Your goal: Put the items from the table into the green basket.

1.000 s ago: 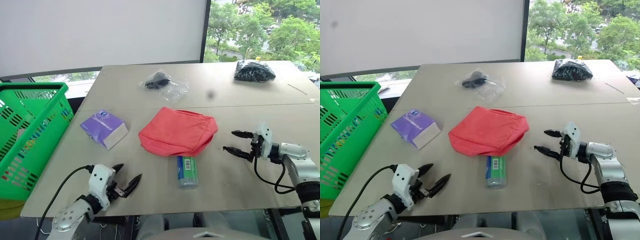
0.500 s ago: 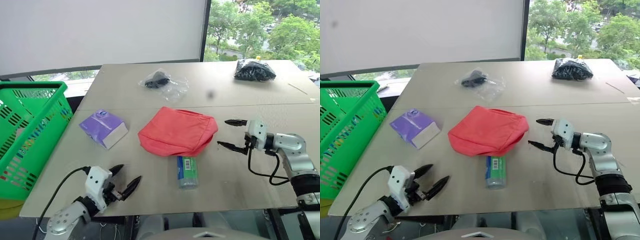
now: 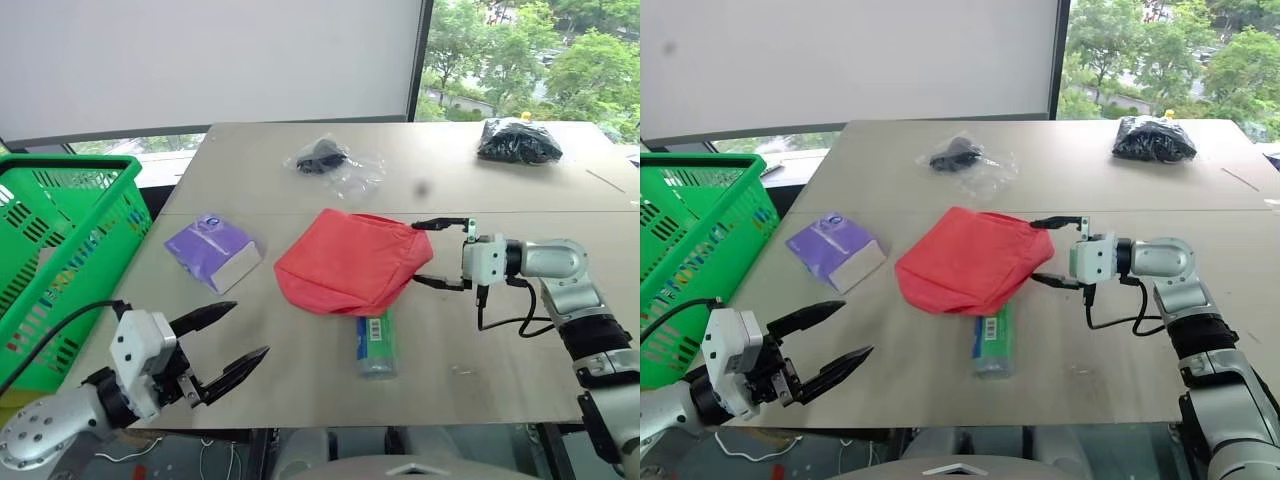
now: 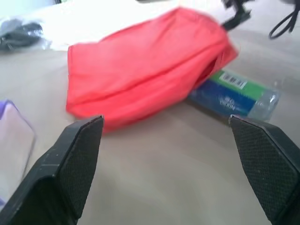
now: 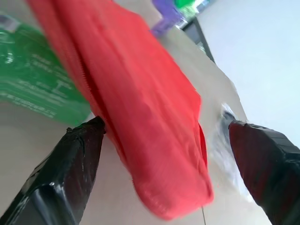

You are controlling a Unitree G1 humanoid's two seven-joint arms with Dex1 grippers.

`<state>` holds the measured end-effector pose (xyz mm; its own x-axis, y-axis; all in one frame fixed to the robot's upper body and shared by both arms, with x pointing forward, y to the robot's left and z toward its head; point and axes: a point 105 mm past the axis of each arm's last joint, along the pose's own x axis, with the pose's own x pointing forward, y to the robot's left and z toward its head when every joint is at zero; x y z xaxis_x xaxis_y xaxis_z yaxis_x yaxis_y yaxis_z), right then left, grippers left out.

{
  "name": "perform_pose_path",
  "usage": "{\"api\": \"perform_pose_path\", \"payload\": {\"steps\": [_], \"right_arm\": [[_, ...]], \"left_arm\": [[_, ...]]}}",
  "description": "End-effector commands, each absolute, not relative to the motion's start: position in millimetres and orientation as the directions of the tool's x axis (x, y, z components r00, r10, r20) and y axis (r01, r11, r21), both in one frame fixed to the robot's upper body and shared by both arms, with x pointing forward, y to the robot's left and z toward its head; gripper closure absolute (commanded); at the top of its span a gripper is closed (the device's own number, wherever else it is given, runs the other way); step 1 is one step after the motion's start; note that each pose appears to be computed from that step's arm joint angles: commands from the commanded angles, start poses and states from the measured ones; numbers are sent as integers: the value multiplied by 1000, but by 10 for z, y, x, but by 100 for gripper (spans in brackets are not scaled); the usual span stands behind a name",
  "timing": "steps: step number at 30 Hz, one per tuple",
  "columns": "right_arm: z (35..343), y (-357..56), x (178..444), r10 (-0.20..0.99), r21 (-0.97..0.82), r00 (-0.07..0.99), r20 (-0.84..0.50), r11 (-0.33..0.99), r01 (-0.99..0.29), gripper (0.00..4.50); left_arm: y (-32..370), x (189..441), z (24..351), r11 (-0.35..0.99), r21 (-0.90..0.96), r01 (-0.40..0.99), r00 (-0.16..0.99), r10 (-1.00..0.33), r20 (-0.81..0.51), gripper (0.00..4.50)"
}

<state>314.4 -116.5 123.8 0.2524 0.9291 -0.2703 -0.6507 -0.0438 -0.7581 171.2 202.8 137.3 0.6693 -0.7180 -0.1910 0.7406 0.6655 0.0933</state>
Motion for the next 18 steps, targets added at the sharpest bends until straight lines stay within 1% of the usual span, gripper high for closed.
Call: {"api": "perform_pose_path", "payload": {"steps": [1,3,4,6,7,8,9,10,11,15,18], "right_arm": [[1191,-1176,3190,912,-788,256,-320,-106,-606,24],[1142,-1194,3221,904,-789,267,-335,-114,-603,85],[1133,-1201,3234,902,-791,271,-336,-114,-601,126],[1131,-1208,3252,903,-793,277,-329,-105,-600,226],[1132,-1218,3262,902,-796,281,-329,-105,-596,286],[1136,-1228,3275,901,-799,287,-326,-100,-593,330],[1142,-1236,3286,901,-802,293,-322,-95,-590,365],[1153,-1243,3299,900,-807,300,-316,-89,-583,414],[1170,-1247,3312,901,-813,306,-307,-81,-576,440],[1271,-1259,3358,908,-844,334,-252,-37,-536,440],[1399,-1325,3393,906,-895,378,-190,-2,-447,440]], "left_arm": [[1941,1709,1463,640,119,759,650,-738,-183,2],[1919,1727,1484,642,120,757,653,-737,-175,0],[1909,1734,1491,643,121,756,654,-737,-173,0],[1895,1741,1499,643,121,756,654,-737,-172,0],[1885,1746,1505,644,121,756,655,-737,-169,0],[1876,1749,1511,644,122,755,655,-737,-167,0],[1866,1752,1516,644,123,755,656,-737,-165,0],[1857,1755,1522,645,123,754,656,-737,-163,0],[1846,1759,1528,644,123,755,656,-738,-160,0],[1807,1778,1549,640,123,759,652,-743,-152,0],[1788,1798,1558,639,126,759,651,-745,-146,0]]}}
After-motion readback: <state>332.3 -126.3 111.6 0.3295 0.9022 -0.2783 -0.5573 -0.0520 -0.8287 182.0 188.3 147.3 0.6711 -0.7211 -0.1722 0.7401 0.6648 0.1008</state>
